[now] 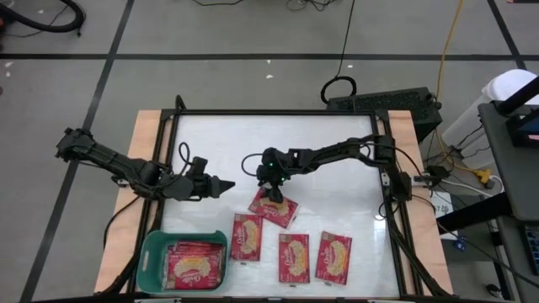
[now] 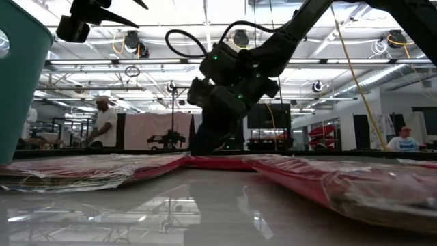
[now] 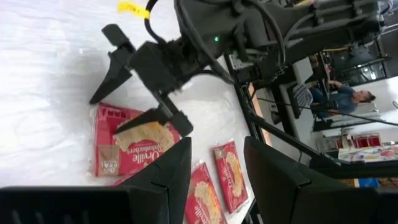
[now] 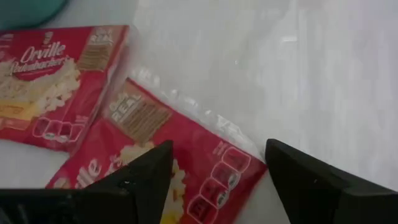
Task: Sort popcorn bags into baskets
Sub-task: Put the red popcorn bag into the green bin
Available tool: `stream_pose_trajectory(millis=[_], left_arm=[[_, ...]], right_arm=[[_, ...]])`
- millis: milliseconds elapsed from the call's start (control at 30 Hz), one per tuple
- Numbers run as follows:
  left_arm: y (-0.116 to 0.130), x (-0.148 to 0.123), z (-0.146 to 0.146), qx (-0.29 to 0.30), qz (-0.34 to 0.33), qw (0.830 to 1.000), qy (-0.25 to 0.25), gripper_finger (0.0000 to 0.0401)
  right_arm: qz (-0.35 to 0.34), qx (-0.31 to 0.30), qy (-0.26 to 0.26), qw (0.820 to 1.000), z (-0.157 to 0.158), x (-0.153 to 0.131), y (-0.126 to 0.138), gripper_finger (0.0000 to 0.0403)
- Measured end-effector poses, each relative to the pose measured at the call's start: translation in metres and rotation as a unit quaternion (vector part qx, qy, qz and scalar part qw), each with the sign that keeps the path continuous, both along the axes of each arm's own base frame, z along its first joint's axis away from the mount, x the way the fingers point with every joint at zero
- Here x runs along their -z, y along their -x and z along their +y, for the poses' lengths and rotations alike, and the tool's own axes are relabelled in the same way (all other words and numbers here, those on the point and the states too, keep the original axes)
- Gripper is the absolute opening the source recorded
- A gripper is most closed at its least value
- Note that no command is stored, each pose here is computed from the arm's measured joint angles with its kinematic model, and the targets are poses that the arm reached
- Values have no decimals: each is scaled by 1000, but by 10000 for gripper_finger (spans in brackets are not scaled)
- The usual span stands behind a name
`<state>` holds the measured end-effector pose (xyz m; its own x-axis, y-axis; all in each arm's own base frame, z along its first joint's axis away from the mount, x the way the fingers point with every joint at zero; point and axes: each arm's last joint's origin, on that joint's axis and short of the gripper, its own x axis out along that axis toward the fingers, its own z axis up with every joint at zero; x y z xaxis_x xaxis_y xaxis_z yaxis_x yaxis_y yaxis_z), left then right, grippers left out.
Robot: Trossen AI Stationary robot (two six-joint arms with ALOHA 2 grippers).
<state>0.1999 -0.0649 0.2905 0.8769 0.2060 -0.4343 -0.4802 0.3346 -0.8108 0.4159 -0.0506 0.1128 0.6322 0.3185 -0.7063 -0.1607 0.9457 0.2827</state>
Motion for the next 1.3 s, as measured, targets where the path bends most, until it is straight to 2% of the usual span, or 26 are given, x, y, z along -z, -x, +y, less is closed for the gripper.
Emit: stream_pose_trajectory(millis=[133, 267, 400, 600, 667, 1000, 1167, 1300], left_arm=[[-1, 0, 1, 7, 2, 1000, 7, 152], [-1, 0, 1, 17, 4, 1000, 11, 152], [-1, 0, 2, 14, 5, 1000, 10, 152], [-2, 0, 7, 6, 7, 1000, -1, 152], [-3, 0, 10, 3, 8, 1000, -7, 152], [-8, 1, 24, -15, 17, 999, -39, 152], [-20, 12, 22, 3, 52, 995, -82, 153], [-35, 24, 17, 49, 71, 992, -96, 159]], right_arm=[[13, -8, 3, 1000, 9, 8, -1, 235], [13, -17, 55, 998, 19, 10, -2, 199], [11, -20, 92, 996, 24, 8, -2, 136], [27, -10, 76, 997, 27, 2, 2, 31], [31, -14, 76, 997, 30, -4, 4, 8], [12, 19, 55, 998, 30, -61, 20, 0], [9, 28, 48, 998, 30, -81, 28, 0], [10, 32, 49, 998, 31, -96, 36, 0]])
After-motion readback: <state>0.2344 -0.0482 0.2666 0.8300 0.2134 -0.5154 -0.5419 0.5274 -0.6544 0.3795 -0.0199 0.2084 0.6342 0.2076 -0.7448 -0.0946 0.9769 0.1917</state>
